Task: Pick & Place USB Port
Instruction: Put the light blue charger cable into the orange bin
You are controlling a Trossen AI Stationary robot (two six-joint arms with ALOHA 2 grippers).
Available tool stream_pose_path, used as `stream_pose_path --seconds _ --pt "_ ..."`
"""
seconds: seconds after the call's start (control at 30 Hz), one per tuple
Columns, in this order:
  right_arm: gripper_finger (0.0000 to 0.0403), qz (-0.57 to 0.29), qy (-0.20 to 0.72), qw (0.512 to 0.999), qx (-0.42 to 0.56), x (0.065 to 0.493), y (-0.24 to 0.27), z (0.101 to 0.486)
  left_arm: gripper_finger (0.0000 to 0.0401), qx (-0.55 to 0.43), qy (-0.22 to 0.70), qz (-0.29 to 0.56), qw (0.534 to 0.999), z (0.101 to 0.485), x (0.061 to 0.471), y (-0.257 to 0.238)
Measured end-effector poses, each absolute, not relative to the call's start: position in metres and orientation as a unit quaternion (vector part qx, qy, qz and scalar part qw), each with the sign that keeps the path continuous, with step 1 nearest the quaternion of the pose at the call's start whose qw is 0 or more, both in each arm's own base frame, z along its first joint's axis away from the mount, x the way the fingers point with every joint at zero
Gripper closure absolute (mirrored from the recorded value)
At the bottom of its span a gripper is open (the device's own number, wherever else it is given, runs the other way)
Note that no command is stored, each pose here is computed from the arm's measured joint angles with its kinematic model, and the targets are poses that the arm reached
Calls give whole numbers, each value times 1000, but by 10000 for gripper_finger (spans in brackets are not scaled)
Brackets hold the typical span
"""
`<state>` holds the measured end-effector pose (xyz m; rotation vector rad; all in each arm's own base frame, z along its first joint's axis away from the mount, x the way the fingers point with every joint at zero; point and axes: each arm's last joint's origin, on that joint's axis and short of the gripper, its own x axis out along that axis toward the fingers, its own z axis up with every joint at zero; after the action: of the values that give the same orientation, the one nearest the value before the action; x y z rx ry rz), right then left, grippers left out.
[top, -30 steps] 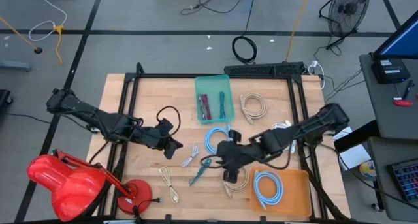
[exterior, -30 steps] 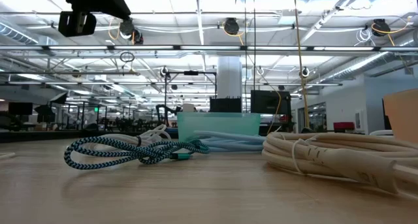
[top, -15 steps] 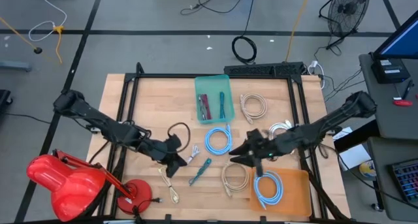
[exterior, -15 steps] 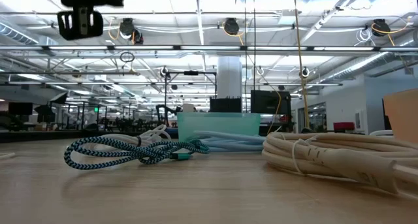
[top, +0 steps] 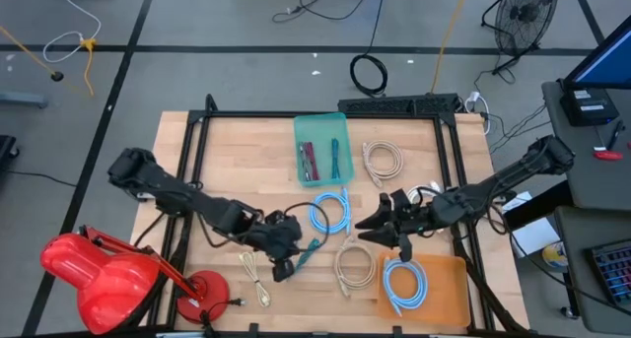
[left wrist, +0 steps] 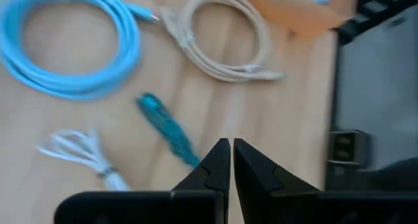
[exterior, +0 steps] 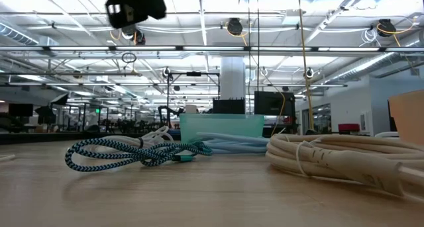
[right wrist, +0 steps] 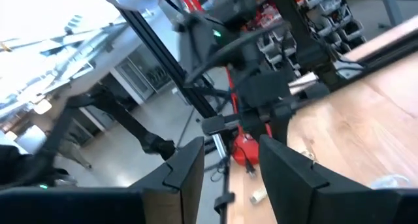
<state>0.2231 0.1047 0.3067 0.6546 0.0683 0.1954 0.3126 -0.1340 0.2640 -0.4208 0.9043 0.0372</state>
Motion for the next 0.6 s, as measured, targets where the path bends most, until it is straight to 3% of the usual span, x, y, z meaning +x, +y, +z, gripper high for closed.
stream_pose_path --seconds 0.13,0.33,0.6 --pt "268 80 67 941 321 223 104 300 380 -156 429 47 889 272 328 -126" --pt "268 -33 148 920 361 220 97 277 380 -204 429 92 875 271 339 -91" --pt "268 -247 261 806 470 209 68 238 380 -216 433 69 872 272 340 -89"
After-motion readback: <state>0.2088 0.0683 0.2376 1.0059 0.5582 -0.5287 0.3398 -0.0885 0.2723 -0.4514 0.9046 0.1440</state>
